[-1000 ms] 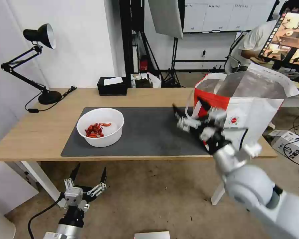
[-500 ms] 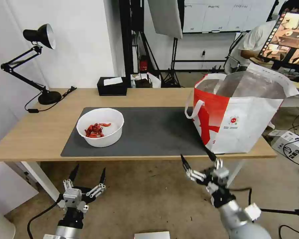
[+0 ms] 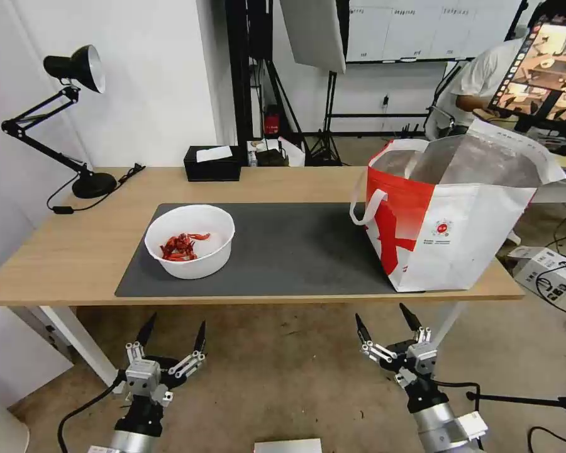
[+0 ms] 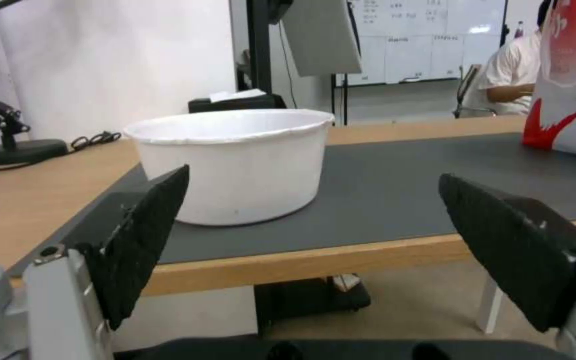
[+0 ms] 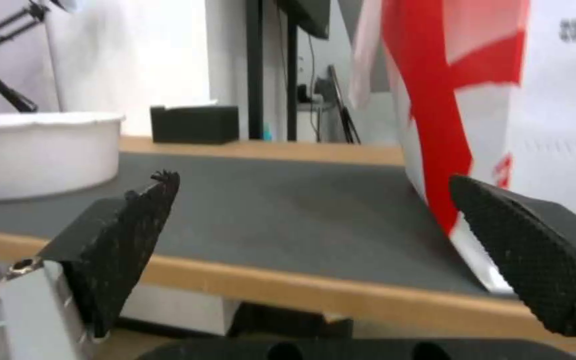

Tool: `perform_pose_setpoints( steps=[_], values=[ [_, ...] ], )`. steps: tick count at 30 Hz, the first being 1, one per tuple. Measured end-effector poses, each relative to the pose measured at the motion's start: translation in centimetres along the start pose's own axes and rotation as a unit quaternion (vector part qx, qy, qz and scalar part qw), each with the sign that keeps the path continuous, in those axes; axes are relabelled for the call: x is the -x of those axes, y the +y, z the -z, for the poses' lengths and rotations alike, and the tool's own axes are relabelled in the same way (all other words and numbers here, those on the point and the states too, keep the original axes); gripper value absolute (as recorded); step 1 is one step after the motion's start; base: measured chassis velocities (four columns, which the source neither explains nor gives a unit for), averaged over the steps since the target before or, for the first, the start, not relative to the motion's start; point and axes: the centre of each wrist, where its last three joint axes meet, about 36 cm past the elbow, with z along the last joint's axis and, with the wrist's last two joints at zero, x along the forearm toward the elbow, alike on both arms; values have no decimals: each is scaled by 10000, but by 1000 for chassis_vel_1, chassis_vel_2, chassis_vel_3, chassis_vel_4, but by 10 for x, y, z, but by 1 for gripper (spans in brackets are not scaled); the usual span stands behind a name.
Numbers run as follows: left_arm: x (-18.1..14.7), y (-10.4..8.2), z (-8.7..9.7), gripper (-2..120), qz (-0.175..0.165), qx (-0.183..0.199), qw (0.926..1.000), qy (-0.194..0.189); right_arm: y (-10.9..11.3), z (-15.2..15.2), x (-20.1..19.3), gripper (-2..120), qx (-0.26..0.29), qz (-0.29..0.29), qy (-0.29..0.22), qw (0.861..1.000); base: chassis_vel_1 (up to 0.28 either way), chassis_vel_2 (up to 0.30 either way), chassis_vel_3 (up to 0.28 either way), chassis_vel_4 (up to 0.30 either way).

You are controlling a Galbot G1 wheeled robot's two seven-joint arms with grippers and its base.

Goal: Pick up the trash from the table and place it into the takeout bag.

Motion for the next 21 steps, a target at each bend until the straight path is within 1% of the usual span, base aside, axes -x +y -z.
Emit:
perform_pose_setpoints(
  steps=[13, 15, 16, 17, 18, 19, 20, 21],
  values=[
    [0, 3, 1, 100, 19, 30, 10000, -19, 3, 3, 4, 100, -29, 52, 102, 9999, 0, 0, 0, 0],
    [12, 15, 15, 100, 80, -29, 9999, -113, 3, 3, 4, 100, -28, 52, 104, 9999, 0, 0, 0, 0],
    [12, 15, 15, 100, 80, -29, 9999, -113, 3, 3, 4, 100, -28, 52, 104, 9999, 0, 0, 0, 0],
    [22, 25, 27, 100, 156, -101, 9997, -172, 3, 3, 4, 100, -28, 52, 104, 9999, 0, 0, 0, 0],
    [33, 40, 42, 100, 249, -123, 9993, -242, 3, 3, 4, 100, -27, 53, 105, 9999, 0, 0, 0, 0],
    [36, 49, 50, 100, 330, -97, 9991, -261, 3, 3, 4, 100, -27, 51, 104, 9999, 0, 0, 0, 0],
    [36, 49, 50, 100, 330, -97, 9991, -261, 3, 3, 4, 100, -27, 51, 104, 9999, 0, 0, 0, 0],
    [43, 71, 67, 100, 509, -3, 9983, -287, 3, 3, 4, 100, -26, 51, 106, 9999, 0, 0, 0, 0]
  ],
)
